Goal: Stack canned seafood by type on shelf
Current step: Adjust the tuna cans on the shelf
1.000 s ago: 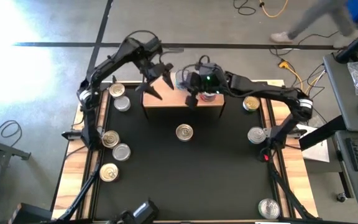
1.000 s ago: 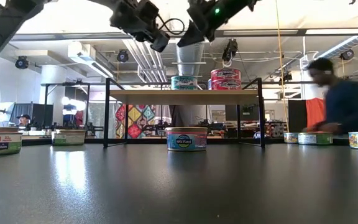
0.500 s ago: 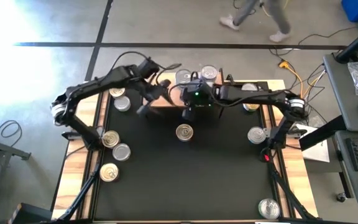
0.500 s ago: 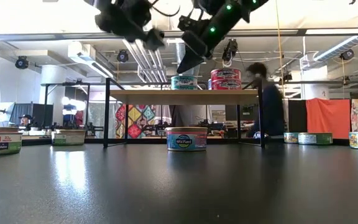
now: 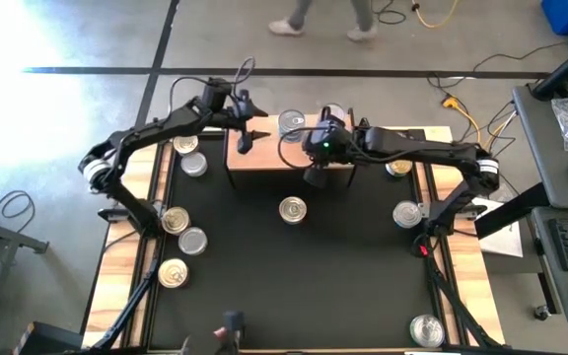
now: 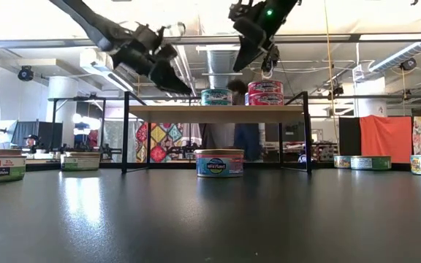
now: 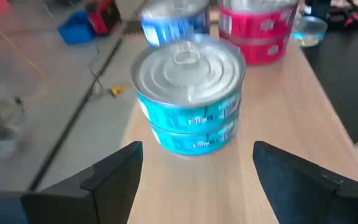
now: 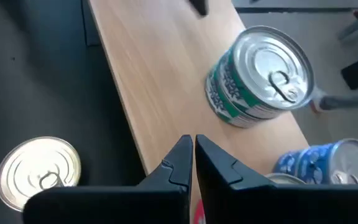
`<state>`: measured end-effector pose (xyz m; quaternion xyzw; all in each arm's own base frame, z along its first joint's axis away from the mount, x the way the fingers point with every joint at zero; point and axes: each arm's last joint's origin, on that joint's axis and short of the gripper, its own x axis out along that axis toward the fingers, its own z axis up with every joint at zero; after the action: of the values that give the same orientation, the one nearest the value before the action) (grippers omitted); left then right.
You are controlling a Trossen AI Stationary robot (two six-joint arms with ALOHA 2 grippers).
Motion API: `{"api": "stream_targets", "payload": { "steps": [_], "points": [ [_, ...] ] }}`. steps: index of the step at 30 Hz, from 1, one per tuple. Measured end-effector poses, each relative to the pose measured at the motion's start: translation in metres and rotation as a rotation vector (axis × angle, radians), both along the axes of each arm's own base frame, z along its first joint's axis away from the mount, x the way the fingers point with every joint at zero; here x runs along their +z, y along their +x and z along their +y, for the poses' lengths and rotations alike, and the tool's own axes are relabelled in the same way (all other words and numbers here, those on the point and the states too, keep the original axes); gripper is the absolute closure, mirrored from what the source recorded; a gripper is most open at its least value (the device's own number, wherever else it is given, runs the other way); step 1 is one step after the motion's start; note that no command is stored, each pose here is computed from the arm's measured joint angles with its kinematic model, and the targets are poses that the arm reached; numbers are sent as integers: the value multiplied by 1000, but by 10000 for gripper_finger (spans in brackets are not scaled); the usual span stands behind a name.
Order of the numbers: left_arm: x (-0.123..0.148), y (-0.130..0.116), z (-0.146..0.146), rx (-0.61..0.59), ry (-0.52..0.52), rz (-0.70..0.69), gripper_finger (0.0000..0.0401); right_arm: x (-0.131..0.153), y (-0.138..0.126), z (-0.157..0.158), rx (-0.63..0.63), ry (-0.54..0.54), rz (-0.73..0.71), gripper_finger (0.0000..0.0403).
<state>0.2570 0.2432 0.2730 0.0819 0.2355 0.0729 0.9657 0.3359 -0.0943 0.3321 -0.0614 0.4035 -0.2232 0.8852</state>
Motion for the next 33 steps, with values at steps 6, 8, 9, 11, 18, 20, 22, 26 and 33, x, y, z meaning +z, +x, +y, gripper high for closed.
{"api": "stream_targets", "payload": {
  "steps": [6,8,9,11,18,20,22,26,33],
  "points": [
    [-16,15,8,-29,-68,93,187,10,-8,5,8,-3,-22,390],
    [-20,16,9,-30,-95,119,231,11,-10,7,9,-2,-21,390],
    [-21,15,9,-31,-102,127,255,11,-12,7,10,-1,-17,390],
    [-21,15,9,-31,-103,127,300,12,-14,8,11,1,-12,390],
    [-29,22,11,-7,-102,72,395,11,-14,9,15,0,-8,390],
    [-33,26,13,-4,-108,79,392,11,-14,9,13,3,-8,390],
    [-37,28,16,5,-121,76,391,10,-14,9,12,7,-5,390],
    [-38,37,24,23,-122,37,398,8,-15,13,16,19,12,390],
    [-33,50,36,28,-132,-1,400,2,-19,20,-2,63,72,390]
  ]
}}
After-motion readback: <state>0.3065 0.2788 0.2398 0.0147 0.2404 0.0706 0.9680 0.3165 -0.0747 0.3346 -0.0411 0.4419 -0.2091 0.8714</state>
